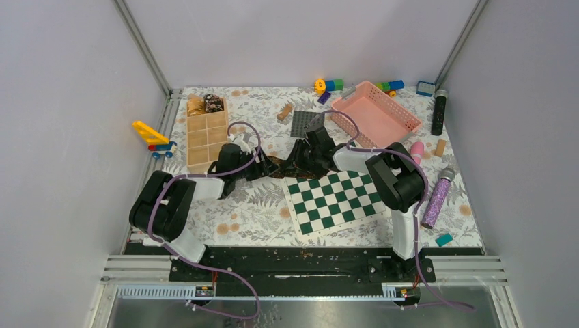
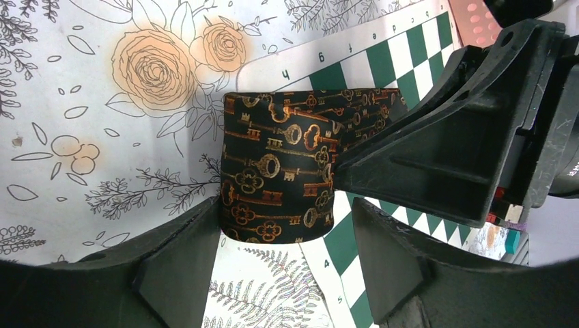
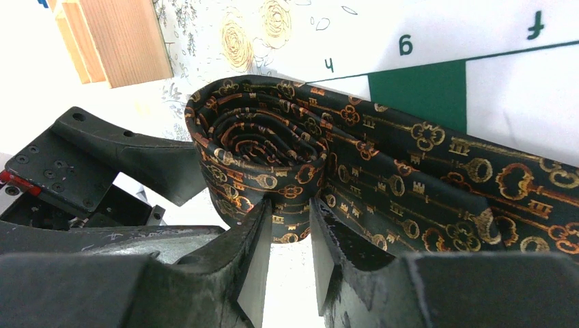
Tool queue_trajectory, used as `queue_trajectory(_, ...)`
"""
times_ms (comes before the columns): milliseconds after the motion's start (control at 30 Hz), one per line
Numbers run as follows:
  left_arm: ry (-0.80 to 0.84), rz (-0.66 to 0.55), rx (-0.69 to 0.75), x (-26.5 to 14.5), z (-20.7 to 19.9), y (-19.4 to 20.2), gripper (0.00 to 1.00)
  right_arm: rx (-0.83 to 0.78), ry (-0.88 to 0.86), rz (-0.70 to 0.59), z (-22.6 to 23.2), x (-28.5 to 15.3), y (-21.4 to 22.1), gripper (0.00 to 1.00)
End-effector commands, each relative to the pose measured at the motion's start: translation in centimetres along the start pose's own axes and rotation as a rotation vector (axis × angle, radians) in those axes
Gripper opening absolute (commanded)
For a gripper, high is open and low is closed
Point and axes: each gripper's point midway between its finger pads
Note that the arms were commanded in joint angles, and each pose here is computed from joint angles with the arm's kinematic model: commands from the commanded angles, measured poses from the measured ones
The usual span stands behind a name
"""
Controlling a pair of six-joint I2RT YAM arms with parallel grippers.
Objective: Roll the ties
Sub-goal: Roll the tie at the center of the board.
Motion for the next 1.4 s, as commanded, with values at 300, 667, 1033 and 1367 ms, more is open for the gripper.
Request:
queue_trajectory(300, 0.064, -0.013, 0.007, 0.9, -0.5, -0.6, 0.69, -0.014, -0.004, -0.004, 0.8, 0.6, -0.2, 0.34)
queue_trajectory(667, 0.09, -0.001, 0.013, 0.7, -0.7, -0.1, 0.47, -0.015, -0.007, -0.007, 1.0, 0.4, -0.4, 0.35)
queue_trajectory(1033, -0.003, -0.024, 0.02, 0.5, -0.6, -1.7, 0.47, -0.112, -0.017, -0.108, 3.4, -4.7, -3.0, 0.43)
queue_trajectory(1367, -0.154, -0.057, 0.139, 0.3, -1.5, -3.1, 0.46, -0.13, 0.059, -0.233, 0.8, -12.2, -4.1, 0.46)
Point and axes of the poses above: each gripper's point midway between its finger pads, its own x axis out along the fingers, its own z axis along the line the jaws close on, y = z × x, and after that the axes turned 10 degrees about -x, right-handed
